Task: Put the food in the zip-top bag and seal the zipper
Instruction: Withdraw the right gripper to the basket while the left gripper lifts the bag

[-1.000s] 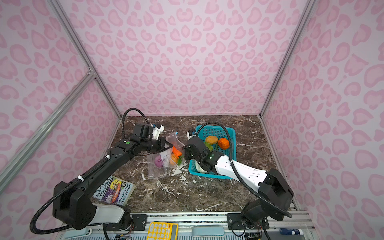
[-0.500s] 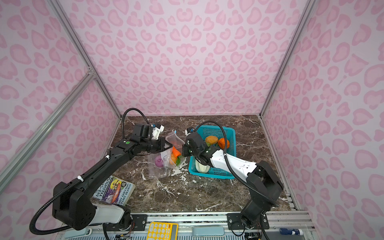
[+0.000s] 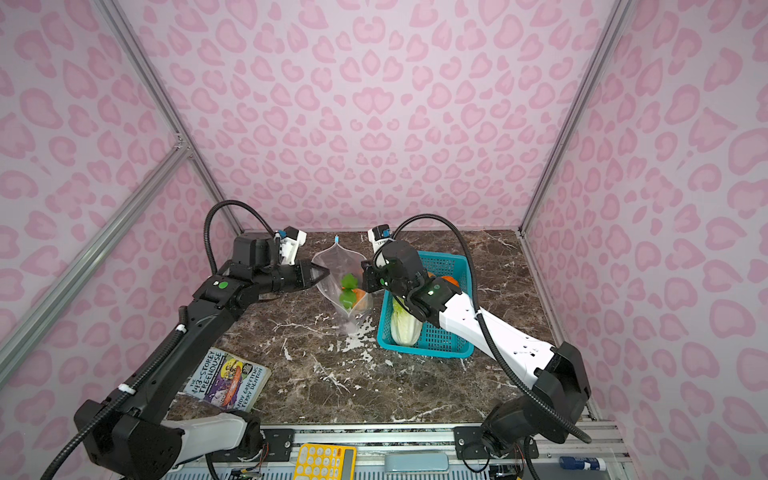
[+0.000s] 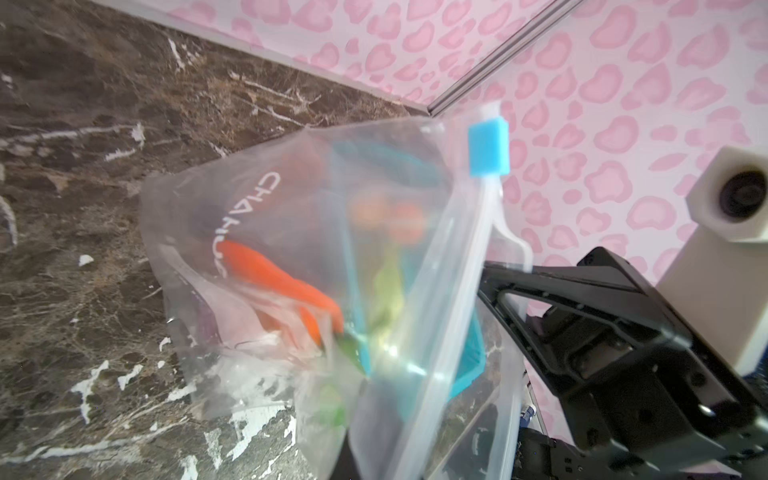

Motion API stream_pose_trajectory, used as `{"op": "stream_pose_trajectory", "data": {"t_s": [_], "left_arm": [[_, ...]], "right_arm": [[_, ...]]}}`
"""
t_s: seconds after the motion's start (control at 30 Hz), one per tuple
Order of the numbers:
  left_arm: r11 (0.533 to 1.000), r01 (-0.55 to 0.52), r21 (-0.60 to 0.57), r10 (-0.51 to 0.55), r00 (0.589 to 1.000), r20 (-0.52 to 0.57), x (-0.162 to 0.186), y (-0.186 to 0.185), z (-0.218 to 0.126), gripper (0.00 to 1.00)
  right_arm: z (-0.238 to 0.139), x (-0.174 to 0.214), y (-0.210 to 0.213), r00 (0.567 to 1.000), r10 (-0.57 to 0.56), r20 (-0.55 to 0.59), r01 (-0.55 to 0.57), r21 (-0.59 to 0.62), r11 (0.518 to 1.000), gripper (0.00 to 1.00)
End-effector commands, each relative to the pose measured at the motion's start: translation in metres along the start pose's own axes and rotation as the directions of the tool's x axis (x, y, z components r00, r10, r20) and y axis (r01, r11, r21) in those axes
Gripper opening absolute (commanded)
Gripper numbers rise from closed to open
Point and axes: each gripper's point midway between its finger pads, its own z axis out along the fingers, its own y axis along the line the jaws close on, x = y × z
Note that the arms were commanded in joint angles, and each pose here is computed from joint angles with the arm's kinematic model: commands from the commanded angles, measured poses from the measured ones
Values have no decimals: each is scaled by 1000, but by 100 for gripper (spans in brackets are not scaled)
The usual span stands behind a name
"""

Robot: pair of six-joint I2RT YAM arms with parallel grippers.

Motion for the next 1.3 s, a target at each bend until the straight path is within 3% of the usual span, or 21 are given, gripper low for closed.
{"op": "stream_pose_trajectory", "data": {"t_s": [0.0, 0.23, 0.43, 0.7, 0.9, 0.97, 1.13, 1.27], "left_arm": [[999, -41, -21, 43, 997, 57, -12, -6, -19, 3], [997, -54, -48, 60, 990, 124, -23, -5, -39, 3], [998, -57, -26, 59, 991, 119, -21, -6, -37, 3], [999, -18, 39, 16, 999, 42, -4, 1, -14, 3], [998, 24, 56, -23, 999, -35, 13, 11, 8, 3], [998, 30, 57, -27, 999, -43, 14, 13, 12, 3], [997, 49, 52, -45, 996, -73, 21, 19, 23, 3], [996, 67, 56, -61, 993, -100, 28, 21, 31, 3]], "right_arm": [[-7, -5, -12, 998, -57, 8, 56, 72, 996, 0], [-13, -9, -16, 998, -38, 44, 34, 84, 996, 0], [15, 28, -9, 998, 23, -65, -22, 13, 1000, 0], [47, 76, -15, 974, 88, -207, -85, 24, 996, 0], [45, 73, -25, 972, 109, -207, -100, 55, 993, 0], [41, 66, -27, 975, 107, -192, -97, 58, 994, 8], [25, 48, -43, 983, 96, -156, -81, 97, 992, 46], [6, 40, -73, 987, 78, -141, -51, 185, 981, 61]]}}
